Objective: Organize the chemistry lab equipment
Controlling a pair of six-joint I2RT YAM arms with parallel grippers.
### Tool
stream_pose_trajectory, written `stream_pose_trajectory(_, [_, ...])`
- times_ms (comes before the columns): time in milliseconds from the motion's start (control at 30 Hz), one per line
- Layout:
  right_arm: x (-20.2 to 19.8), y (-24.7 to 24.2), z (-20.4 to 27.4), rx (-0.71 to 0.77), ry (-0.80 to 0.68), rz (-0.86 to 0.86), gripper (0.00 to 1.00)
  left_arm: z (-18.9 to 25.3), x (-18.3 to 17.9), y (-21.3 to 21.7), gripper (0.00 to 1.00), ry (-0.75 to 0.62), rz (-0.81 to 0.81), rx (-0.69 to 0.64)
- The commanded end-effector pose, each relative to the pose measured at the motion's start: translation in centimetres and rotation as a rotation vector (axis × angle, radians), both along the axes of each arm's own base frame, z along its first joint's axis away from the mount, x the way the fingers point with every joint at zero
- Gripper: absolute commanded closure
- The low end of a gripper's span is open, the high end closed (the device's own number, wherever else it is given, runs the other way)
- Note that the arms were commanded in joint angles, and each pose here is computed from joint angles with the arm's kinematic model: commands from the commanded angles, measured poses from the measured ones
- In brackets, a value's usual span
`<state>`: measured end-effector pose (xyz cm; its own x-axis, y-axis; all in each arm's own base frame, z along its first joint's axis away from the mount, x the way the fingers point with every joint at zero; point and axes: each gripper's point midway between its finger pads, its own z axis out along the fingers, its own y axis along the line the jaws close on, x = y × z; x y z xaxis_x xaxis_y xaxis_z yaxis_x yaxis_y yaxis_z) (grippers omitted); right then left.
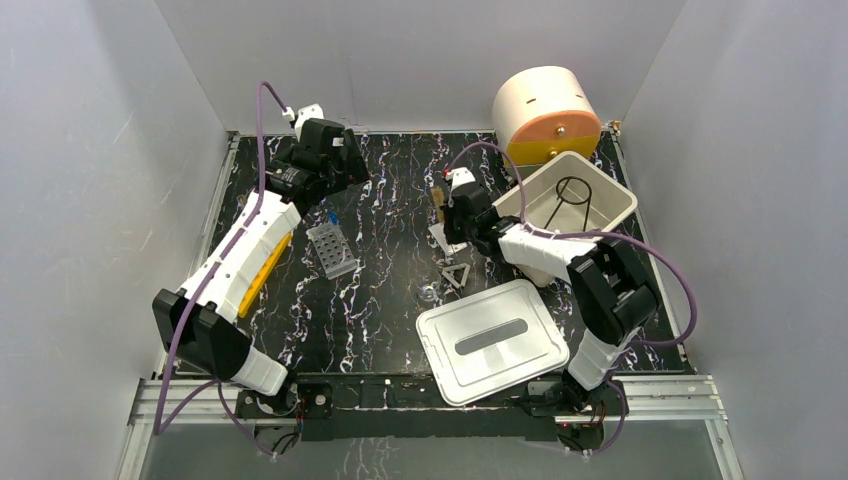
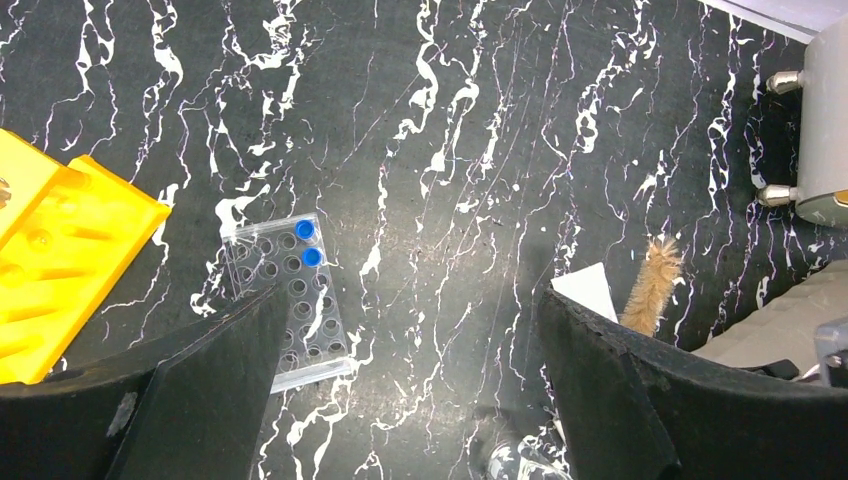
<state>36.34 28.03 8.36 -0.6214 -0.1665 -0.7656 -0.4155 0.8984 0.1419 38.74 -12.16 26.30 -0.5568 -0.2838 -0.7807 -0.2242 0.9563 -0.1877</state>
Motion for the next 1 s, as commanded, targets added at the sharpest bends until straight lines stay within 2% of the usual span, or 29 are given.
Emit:
stream_pose_trajectory(0, [2.2, 1.4, 6.6, 0.174, -0.213, -0.042, 1.00, 1.7, -0.4, 0.2, 0.06, -0.047, -0.006, -0.031])
stream_pose_trajectory(300, [3.1, 0.9, 7.0, 0.173, -0.232, -0.121, 1.00, 1.5, -0.4, -0.2, 0.06, -0.041, -0.020, -0.044])
stream_pose_trajectory(467, [4.0, 0.0, 10.6, 0.159, -0.234, -0.198, 1.00, 1.6, -0.4, -0.2, 0.06, -0.043, -0.021, -0.041])
stream_pose_trajectory(600, [4.4, -1.4, 15.0, 0.183, -0.295, -0.243, 1.00, 1.6, -0.4, -0.2, 0.06, -0.043, -0.020, -0.043])
stream_pose_trajectory(767, [4.5, -6.9, 17.7, 0.137, -0.313, -0.421, 1.00, 1.6, -0.4, -0.4, 0.06, -0.041, -0.028, -0.051])
stream_pose_trajectory(967, [3.8, -17.8, 18.5, 0.063, -0.250, -0.744, 1.00, 1.3, -0.5, -0.7, 0.05, -0.035, -0.038, -0.059])
